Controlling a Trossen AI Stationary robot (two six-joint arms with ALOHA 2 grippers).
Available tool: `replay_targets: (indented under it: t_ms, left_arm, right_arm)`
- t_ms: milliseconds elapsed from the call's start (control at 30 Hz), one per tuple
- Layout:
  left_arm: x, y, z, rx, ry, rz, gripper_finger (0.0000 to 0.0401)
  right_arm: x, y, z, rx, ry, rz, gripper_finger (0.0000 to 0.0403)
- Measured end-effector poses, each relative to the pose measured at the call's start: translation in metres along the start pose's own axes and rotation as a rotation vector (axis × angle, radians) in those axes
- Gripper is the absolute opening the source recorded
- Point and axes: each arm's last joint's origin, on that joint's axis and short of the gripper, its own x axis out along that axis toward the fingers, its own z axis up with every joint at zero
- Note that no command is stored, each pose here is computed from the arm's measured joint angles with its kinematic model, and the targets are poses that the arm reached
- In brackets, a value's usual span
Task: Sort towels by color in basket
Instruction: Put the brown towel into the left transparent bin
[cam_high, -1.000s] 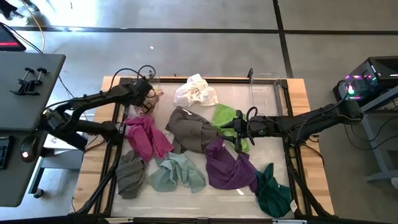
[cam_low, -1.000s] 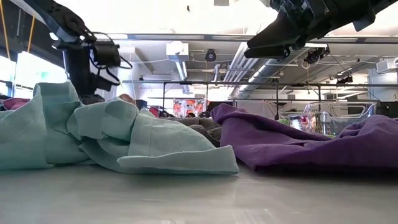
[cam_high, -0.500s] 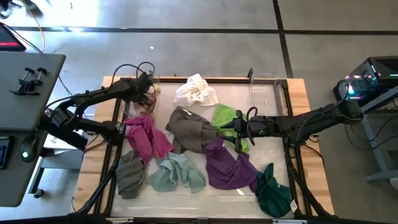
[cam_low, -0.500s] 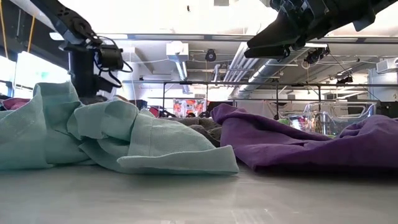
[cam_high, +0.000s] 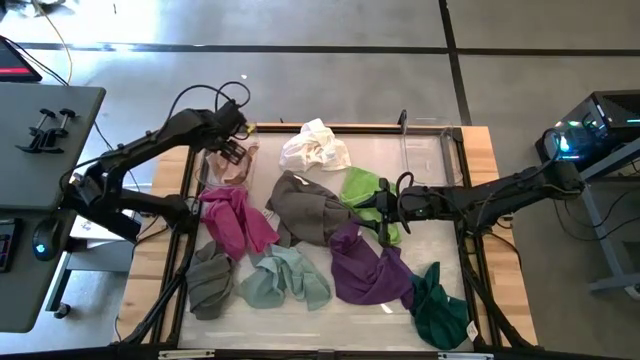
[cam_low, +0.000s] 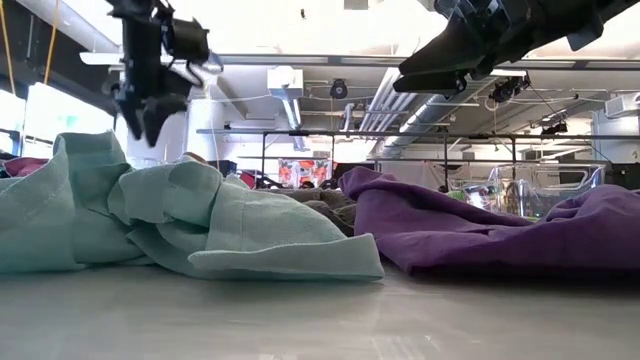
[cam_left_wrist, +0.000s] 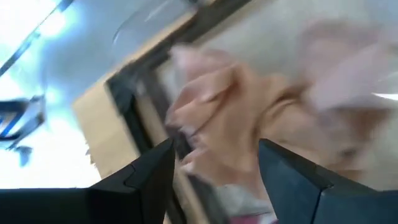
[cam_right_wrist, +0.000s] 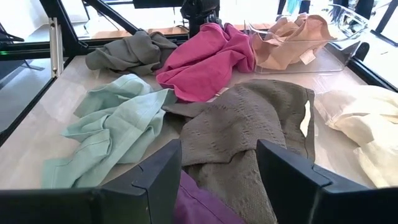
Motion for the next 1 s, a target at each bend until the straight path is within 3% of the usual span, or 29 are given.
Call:
replay_targets:
  t_ms: [167, 300, 400, 500, 700, 1000]
  left_arm:
    - [-0.029, -0.015, 0.001, 0.013, -0.204, -0.127, 0.0201]
    - [-0.038, -0.029, 0.003, 0.041, -0.333, -0.361, 0.0191]
    - [-0.029, -0.038, 0.003, 0.092, -0.33, -0.495, 0.0177]
    - [-0.007, -0.042, 0.0, 0.082, -0.286, -0.444, 0.0161]
    - [0.036, -0.029, -0.01, -0.033, -0.176, -0.208, 0.0132]
    - [0.093, -0.018, -0.034, -0.116, -0.122, -0.172, 0.0109]
  right_arm:
    - [0.0, 0.0, 0.0, 0.0, 0.0, 0.0, 0.0204]
    - [0.0, 0.0, 0.0, 0.0, 0.0, 0.001, 0.0204]
    - [0.0, 0.0, 0.0, 0.001, 0.0, 0.001, 0.0204]
    - [0.0, 0.0, 0.0, 0.002, 0.0, 0.002, 0.0204]
    - [0.0, 0.0, 0.0, 0.001, 0.001, 0.004, 0.0204]
    - [0.0, 0.0, 0.0, 0.002, 0.001, 0.003, 0.0204]
